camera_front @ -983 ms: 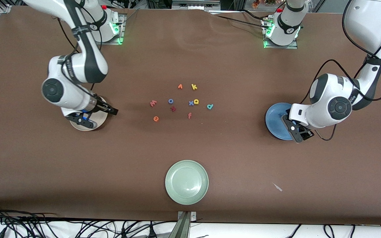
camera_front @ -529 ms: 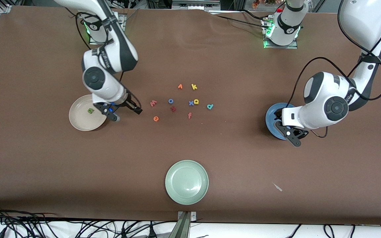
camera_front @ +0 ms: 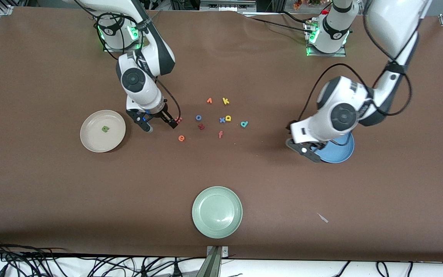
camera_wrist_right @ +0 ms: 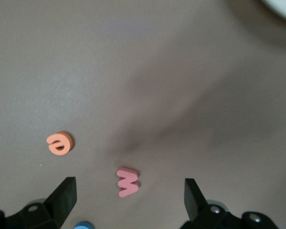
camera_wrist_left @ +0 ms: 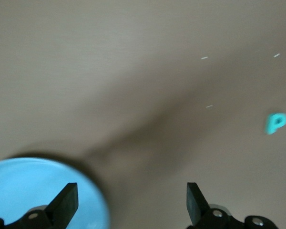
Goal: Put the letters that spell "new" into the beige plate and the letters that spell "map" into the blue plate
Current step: 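Move the right gripper to the pink w while the left gripper reaches the cyan p, then grasp the pink w with the right gripper while the left gripper grasps the p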
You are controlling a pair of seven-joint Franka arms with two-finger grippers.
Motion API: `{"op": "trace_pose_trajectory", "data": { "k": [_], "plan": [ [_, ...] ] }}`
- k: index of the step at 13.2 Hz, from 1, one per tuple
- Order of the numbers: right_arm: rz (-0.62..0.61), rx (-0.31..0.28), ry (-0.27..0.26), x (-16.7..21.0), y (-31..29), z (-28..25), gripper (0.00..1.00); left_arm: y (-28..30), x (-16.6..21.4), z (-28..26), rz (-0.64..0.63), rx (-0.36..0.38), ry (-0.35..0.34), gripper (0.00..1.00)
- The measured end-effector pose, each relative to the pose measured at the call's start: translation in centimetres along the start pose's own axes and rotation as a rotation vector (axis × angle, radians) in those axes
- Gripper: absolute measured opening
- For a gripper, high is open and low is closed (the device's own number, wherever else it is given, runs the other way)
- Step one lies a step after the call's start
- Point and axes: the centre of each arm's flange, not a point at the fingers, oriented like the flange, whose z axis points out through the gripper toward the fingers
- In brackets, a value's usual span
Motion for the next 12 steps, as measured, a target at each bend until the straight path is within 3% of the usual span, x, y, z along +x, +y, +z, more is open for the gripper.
{"op": "trace_pose_trajectory", "data": {
  "k": [3, 6, 12],
  "plan": [
    [0.013, 0.019, 0.030, -1.5, -0.1, 2.5, 1.00, 7.2, 0.3, 2.2, -0.033, 0.009, -0.010, 1.00],
    [0.017, 0.046, 0.054, -1.7, 1.0, 4.4, 0.99, 13.3, -0.3, 5.5, -0.073, 0.003, 0.038, 1.00],
    [0.006, 0.069, 0.052, -3.3, 0.7, 4.6, 0.89, 19.3, -0.6, 11.6, -0.076, -0.045, 0.111, 0.95]
  ]
}}
